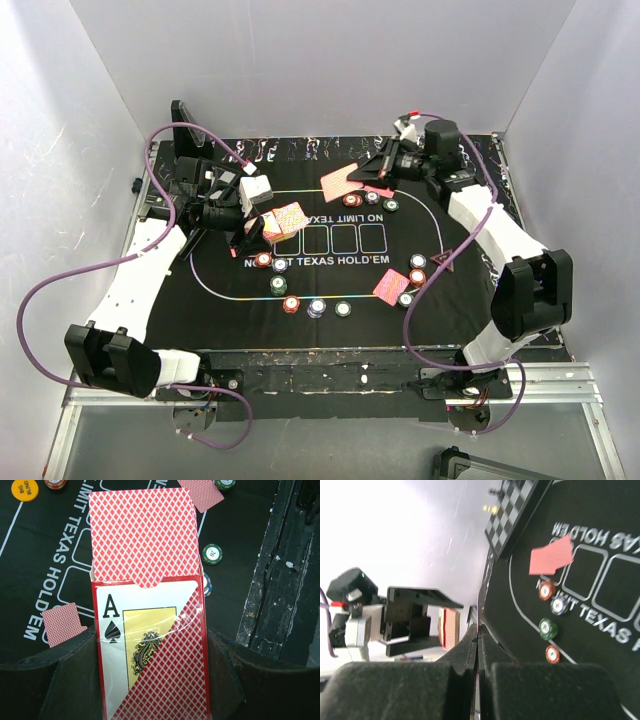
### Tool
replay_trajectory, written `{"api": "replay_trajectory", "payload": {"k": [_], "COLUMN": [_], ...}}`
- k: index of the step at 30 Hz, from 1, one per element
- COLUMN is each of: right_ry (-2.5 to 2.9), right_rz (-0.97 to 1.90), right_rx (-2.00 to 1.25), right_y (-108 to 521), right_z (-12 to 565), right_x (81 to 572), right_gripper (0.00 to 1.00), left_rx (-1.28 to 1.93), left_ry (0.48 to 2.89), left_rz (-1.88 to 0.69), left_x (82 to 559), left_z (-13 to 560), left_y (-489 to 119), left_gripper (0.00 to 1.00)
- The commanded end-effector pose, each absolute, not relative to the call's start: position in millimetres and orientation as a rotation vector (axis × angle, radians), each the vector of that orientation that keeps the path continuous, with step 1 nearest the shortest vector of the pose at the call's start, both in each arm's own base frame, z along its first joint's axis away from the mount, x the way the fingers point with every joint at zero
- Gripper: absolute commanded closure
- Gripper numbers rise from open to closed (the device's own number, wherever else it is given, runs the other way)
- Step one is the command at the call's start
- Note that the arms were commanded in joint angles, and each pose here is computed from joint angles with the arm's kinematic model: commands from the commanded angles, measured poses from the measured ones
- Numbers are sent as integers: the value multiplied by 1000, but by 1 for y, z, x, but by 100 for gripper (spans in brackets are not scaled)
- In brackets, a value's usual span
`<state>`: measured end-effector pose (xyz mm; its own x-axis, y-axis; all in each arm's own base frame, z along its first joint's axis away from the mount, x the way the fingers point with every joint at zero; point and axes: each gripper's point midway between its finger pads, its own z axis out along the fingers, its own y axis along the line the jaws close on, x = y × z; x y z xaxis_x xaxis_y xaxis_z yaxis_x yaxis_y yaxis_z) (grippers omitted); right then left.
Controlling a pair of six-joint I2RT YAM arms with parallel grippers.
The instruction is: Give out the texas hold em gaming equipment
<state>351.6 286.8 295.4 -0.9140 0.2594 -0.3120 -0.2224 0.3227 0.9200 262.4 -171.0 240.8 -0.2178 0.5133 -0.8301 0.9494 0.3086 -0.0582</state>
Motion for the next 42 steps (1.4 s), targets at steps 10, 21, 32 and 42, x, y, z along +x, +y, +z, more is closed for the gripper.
{"api": "replay_trajectory", "payload": {"k": [10, 21, 32, 42], "right_ry": [2165, 2221, 2340, 2353], "right_rz": [1273, 893, 743, 576], "right_rx": [496, 775, 924, 952], "right_y": [187, 136, 122, 99], "right_z": [203, 123, 71, 91], "right_x": [520, 590, 577, 557], "right_gripper": [99, 99, 61, 29], "left_rx": [1303, 1302, 1296, 1287], "left_ry": [1770, 1762, 1779, 1780], "left_rz": [-795, -810, -806, -792], "left_x": [268, 270, 271, 268], "left_z": [262, 261, 257, 258], "left_y": [-181, -183, -182, -180], "left_gripper": [100, 100, 100, 100]}}
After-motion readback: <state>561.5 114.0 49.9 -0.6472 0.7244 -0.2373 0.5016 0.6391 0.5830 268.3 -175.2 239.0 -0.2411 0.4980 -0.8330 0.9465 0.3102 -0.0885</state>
